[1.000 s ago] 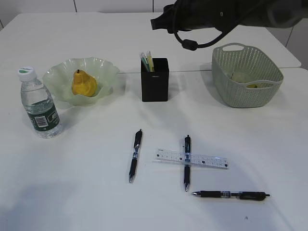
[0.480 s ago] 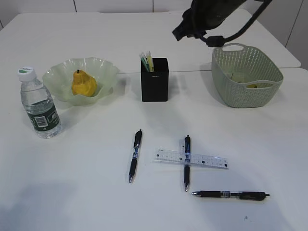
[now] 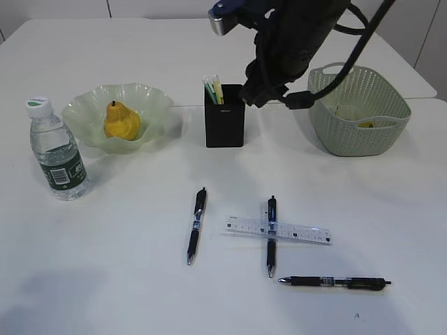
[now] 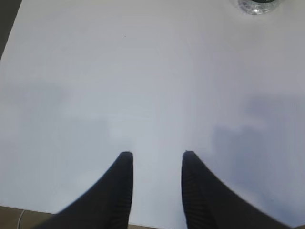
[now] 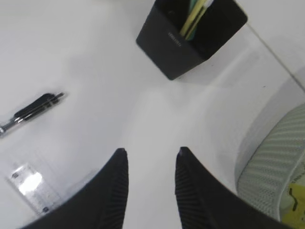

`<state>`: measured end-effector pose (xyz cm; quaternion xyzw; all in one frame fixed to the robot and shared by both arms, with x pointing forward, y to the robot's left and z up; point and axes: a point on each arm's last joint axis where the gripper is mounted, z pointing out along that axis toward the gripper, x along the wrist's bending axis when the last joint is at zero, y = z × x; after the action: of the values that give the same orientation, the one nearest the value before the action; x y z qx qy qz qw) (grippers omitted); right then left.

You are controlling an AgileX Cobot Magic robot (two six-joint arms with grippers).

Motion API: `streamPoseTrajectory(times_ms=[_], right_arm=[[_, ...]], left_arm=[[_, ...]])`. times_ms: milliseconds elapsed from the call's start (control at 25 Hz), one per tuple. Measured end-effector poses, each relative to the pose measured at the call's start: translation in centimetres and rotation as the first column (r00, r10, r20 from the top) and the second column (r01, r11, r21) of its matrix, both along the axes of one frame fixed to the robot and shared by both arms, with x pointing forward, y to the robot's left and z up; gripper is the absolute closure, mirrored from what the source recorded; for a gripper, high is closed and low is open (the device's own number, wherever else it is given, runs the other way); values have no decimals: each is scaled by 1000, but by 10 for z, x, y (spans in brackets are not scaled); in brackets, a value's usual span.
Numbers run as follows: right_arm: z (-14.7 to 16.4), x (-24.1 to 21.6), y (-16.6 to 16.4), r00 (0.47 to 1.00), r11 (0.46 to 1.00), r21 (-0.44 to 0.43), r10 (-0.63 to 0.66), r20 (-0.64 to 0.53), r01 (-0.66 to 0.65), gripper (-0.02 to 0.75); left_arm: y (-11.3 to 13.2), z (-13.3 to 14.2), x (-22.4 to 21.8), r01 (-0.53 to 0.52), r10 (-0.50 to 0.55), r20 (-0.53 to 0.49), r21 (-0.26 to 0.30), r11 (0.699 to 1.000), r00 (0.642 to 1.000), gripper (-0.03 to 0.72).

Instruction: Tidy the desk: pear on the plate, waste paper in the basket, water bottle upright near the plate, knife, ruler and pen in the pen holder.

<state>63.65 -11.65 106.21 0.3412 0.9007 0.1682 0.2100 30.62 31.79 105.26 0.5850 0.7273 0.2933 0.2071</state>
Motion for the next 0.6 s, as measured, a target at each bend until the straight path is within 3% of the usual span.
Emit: streamPoseTrajectory(times_ms=[320, 600], right_arm=[[-33, -17, 2, 972, 982, -36, 179, -152, -186, 456], [-50, -26, -1, 952, 974, -56, 201, -229, -219, 456]], left_arm=[[1, 0, -1, -4, 4, -11, 10, 1000, 1000, 449], [3, 0, -1, -10, 11, -19, 34, 999, 1000, 449]])
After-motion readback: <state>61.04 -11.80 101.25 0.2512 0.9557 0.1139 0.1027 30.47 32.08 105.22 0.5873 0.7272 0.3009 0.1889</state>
